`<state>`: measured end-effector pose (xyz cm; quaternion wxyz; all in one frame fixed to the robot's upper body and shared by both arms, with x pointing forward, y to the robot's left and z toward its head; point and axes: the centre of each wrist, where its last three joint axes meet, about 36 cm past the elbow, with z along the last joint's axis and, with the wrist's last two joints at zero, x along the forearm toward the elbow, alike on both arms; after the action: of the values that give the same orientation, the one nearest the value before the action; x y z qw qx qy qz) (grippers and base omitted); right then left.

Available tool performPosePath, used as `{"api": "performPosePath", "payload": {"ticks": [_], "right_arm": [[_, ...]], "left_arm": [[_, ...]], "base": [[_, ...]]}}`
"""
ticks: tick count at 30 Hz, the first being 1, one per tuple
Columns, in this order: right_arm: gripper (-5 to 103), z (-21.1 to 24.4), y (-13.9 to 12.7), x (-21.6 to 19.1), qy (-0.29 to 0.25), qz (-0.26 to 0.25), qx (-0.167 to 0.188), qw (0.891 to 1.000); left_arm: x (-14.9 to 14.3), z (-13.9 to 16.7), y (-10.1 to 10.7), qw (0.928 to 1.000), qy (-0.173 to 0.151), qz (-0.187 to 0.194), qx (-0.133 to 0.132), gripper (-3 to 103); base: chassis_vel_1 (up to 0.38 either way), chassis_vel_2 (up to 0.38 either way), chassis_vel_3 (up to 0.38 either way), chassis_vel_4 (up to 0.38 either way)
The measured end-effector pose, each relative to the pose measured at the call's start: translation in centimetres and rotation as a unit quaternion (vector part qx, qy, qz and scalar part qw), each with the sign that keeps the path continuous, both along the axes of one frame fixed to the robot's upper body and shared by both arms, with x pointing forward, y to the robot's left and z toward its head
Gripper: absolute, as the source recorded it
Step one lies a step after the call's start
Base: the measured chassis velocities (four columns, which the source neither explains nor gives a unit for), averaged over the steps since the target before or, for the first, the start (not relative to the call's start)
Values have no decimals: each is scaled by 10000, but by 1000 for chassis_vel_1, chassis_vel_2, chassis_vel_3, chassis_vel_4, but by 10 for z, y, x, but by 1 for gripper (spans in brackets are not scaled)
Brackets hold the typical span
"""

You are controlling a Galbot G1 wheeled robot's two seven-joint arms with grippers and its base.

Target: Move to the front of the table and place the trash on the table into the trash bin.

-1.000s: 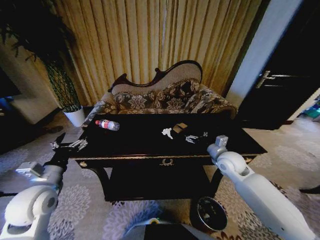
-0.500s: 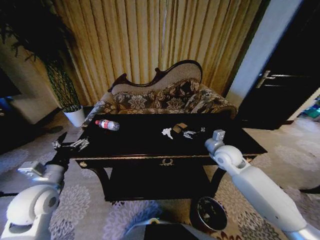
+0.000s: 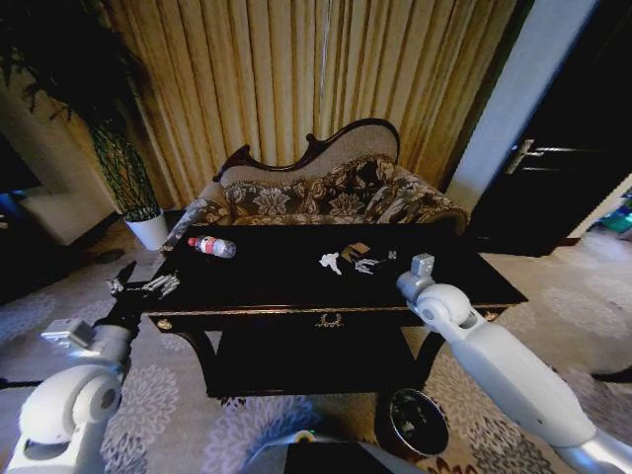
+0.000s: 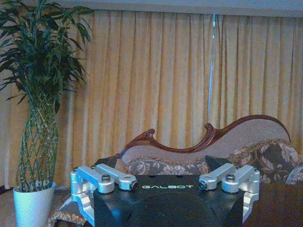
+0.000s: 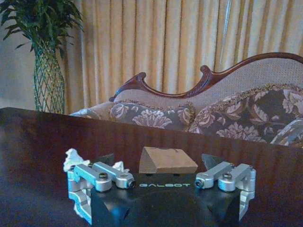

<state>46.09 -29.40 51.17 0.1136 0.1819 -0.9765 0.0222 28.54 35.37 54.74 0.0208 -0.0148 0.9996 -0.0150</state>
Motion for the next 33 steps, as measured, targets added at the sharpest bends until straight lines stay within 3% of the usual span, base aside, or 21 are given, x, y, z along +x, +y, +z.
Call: {"api": "performPosePath", "payload": {"ticks": [33], "right_arm": [[100,-8,0,32,61,-221,-320,9992]], "left_arm": [[0,-1,5,9998,-148,-120,-38,100]], "base": [[0,0,0,0]]}}
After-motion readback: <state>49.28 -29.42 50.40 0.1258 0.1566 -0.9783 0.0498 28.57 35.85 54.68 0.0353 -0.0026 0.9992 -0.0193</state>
